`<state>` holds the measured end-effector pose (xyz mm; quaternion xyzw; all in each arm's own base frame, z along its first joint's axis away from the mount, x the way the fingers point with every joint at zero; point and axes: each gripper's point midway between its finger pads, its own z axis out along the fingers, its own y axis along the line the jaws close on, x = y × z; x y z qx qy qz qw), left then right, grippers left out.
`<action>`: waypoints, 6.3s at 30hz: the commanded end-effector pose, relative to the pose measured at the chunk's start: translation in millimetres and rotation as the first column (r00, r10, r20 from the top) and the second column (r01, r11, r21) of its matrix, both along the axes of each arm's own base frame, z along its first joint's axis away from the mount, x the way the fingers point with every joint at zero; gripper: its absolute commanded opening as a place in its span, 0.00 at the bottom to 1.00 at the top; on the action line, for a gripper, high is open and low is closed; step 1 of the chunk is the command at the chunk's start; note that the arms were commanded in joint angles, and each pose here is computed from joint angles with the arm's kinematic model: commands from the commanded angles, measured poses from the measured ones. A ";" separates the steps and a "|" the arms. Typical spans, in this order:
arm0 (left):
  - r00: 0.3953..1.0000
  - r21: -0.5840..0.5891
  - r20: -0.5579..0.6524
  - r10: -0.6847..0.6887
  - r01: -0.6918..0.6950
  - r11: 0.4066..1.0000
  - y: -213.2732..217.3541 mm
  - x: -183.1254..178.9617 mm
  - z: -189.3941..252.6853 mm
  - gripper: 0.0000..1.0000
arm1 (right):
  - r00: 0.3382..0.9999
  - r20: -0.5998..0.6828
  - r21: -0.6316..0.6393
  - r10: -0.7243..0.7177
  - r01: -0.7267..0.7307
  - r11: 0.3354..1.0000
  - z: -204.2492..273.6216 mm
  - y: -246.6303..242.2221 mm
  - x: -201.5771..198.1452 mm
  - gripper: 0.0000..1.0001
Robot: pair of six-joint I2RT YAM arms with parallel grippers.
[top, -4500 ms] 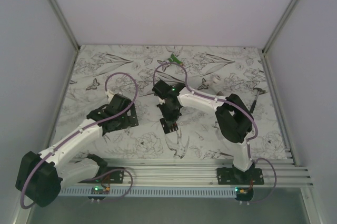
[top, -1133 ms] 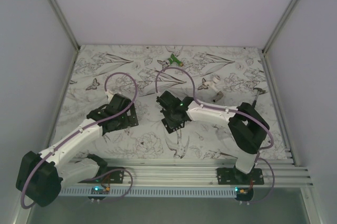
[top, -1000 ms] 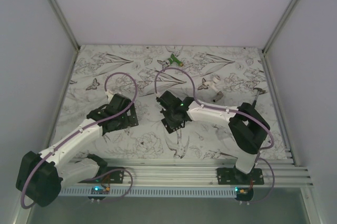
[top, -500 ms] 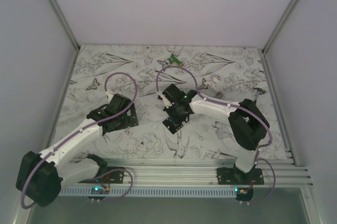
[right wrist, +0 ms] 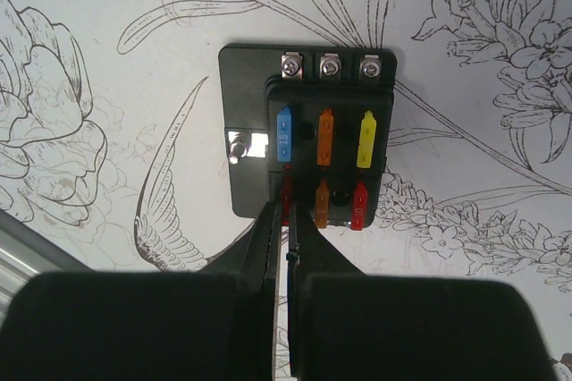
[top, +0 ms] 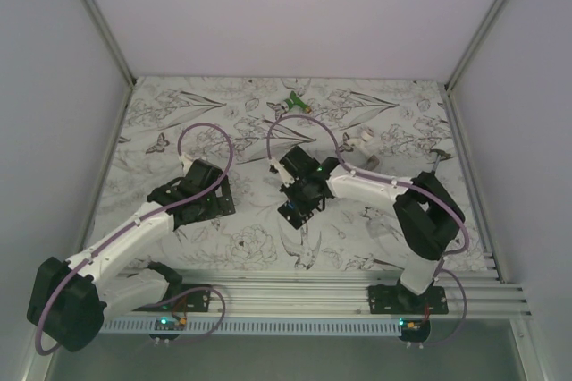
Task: Snap on the fuse box
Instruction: Install the fuse at the fuse box base, then pick up the fuse box cover from the center of the board.
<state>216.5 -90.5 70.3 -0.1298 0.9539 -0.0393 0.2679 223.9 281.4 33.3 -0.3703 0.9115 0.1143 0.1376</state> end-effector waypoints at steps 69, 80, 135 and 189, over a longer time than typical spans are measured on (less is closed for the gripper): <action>0.998 0.006 -0.066 -0.007 0.007 1.000 -0.2 -6.6 -8.1 1.00 | 0.996 -0.084 -0.220 0.015 -0.034 0.975 -55.3 -61.0 -45.8 0.00; 0.998 0.005 -0.057 -0.006 0.007 1.000 0.7 -7.1 -6.6 1.00 | 0.997 -0.078 -0.278 -0.016 -0.006 0.961 -51.1 -61.0 -26.2 0.00; 0.999 -0.006 -0.048 -0.012 0.012 1.000 -0.9 -6.6 -3.9 1.00 | 0.682 0.181 0.029 -0.708 0.716 0.697 45.0 -175.0 10.1 1.00; 0.998 -0.012 -0.056 -0.016 0.015 1.000 -2.8 -7.0 -4.7 1.00 | 0.733 0.199 -0.190 -0.650 0.680 0.708 -4.8 -168.9 -12.2 1.00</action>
